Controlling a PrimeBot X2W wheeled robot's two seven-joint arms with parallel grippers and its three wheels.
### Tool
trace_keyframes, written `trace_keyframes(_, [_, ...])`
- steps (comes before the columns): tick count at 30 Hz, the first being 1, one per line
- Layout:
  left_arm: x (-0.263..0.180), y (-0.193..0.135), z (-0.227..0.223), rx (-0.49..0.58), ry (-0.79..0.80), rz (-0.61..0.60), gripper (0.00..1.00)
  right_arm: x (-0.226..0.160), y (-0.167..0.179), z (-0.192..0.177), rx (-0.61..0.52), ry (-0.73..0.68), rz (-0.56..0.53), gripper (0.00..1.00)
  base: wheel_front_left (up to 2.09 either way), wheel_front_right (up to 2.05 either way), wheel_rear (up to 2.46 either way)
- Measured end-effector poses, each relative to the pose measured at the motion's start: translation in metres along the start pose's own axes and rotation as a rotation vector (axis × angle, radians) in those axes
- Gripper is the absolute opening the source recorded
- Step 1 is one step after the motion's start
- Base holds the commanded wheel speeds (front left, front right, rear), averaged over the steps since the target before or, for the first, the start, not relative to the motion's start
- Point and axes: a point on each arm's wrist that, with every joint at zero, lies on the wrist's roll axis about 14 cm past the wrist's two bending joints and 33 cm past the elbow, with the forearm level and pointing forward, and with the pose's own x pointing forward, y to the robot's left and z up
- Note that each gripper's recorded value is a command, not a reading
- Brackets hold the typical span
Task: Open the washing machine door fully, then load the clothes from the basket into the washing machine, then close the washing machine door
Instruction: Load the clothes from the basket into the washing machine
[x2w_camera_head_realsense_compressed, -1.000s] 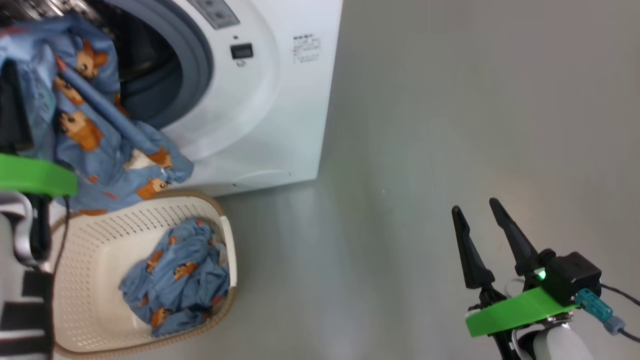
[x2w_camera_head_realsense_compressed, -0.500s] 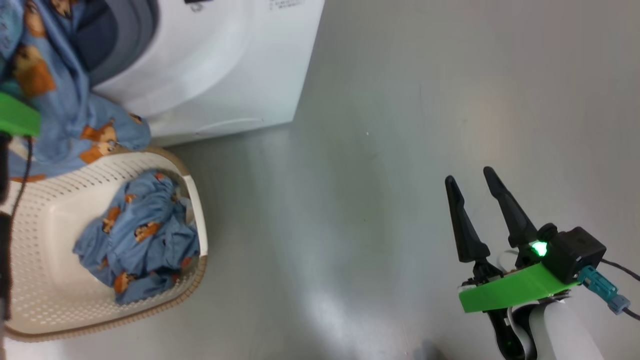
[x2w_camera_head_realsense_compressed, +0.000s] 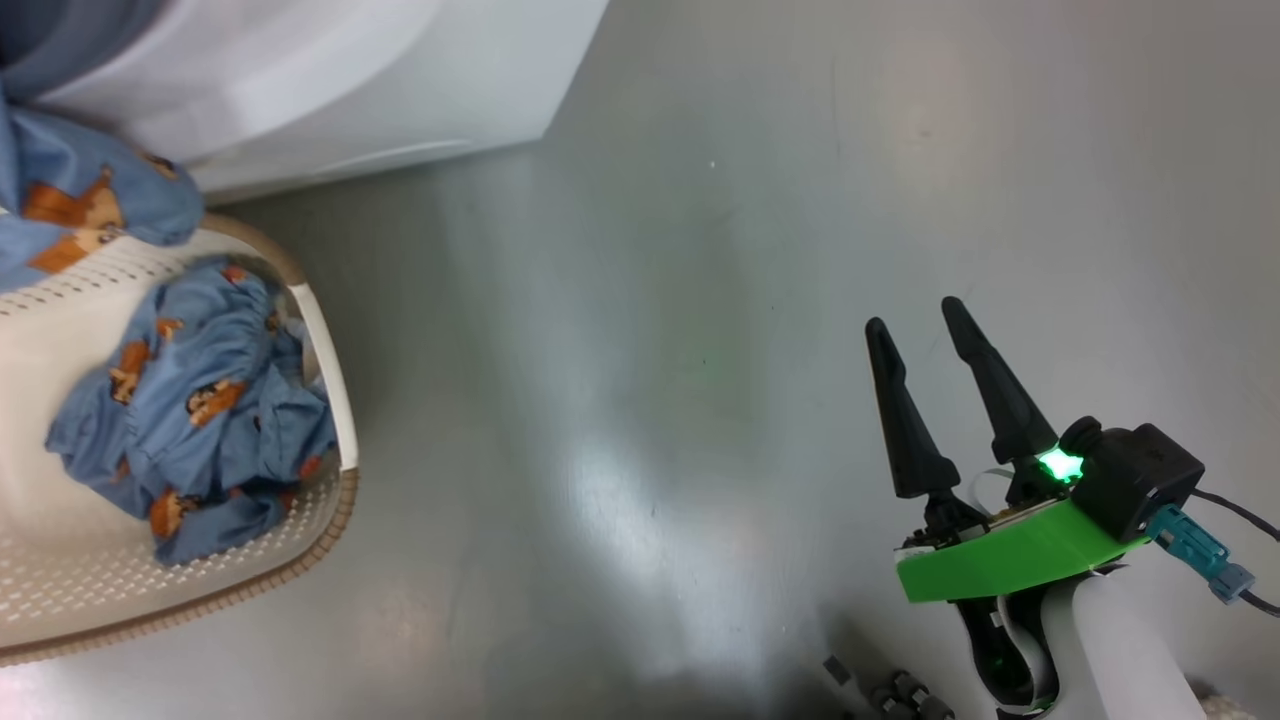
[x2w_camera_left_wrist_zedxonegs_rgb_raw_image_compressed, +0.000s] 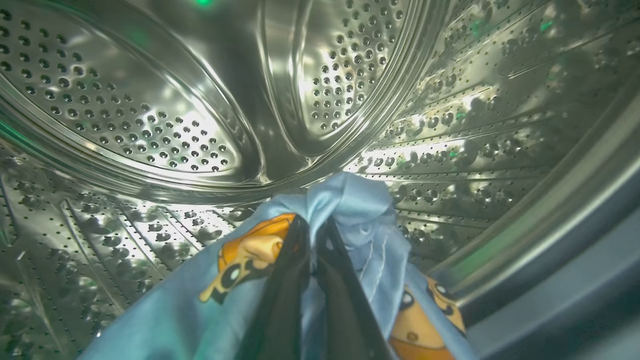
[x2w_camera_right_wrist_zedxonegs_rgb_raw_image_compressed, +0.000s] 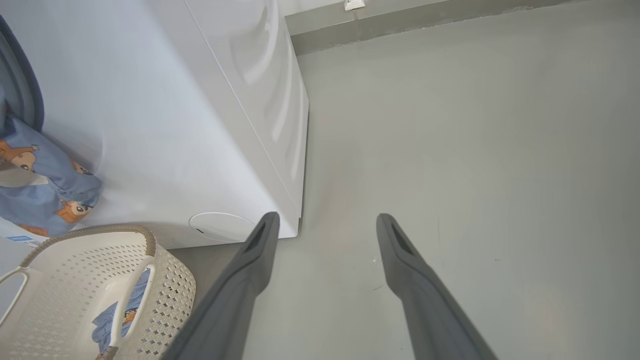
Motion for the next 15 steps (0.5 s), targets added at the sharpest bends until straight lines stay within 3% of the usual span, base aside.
trace_keyframes(7, [0.023, 0.008, -0.005, -0.027, 0.013, 0.022, 0.00, 0.000, -0.001, -0.016, 0.004, 0.042, -0.001, 1.00, 0.00, 0.00, 0.00])
trace_keyframes(15, [0.042, 0.009, 0.033, 0.038, -0.086, 0.009, 0.00, -0.001, 0.002, -0.018, 0.005, 0.051, 0.006, 1.00, 0.00, 0.00, 0.00])
